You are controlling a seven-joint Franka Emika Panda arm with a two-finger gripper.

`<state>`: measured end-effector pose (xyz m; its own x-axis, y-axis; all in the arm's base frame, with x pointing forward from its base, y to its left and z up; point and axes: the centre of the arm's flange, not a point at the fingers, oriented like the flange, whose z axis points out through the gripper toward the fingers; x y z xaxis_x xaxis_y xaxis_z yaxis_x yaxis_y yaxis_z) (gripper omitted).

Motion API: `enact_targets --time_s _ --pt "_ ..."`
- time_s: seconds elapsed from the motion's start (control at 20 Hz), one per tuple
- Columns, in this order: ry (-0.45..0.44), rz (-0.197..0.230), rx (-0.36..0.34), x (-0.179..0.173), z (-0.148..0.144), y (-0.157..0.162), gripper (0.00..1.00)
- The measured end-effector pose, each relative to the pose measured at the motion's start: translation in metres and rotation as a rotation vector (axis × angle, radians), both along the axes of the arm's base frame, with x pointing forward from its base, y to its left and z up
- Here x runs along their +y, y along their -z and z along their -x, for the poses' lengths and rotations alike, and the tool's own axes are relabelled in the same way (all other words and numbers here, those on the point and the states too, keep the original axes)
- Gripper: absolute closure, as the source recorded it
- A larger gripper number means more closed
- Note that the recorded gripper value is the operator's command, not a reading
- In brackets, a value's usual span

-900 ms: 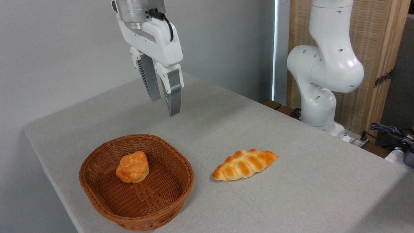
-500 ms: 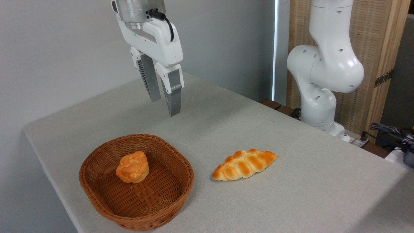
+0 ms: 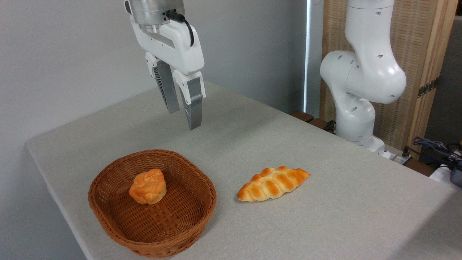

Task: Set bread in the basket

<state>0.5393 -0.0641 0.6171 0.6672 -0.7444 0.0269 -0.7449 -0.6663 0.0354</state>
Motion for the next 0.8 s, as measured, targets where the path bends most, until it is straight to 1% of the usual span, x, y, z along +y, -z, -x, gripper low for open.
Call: enact_targets --time_s 0.2,0.35,0.5,0.65,0.8 --pt "-0.018 0.001 -0.002 0.010 0.000 -0.001 0.00" --pt "-0.041 0.001 0.003 0.023 0.004 0.000 0.00" --pt "-0.070 0.003 0.022 0.040 0.016 0.007 0.00" --pt "-0.081 0.005 0.039 0.049 0.026 0.016 0.00" --pt "-0.090 -0.002 0.026 0.061 0.027 0.032 0.00"
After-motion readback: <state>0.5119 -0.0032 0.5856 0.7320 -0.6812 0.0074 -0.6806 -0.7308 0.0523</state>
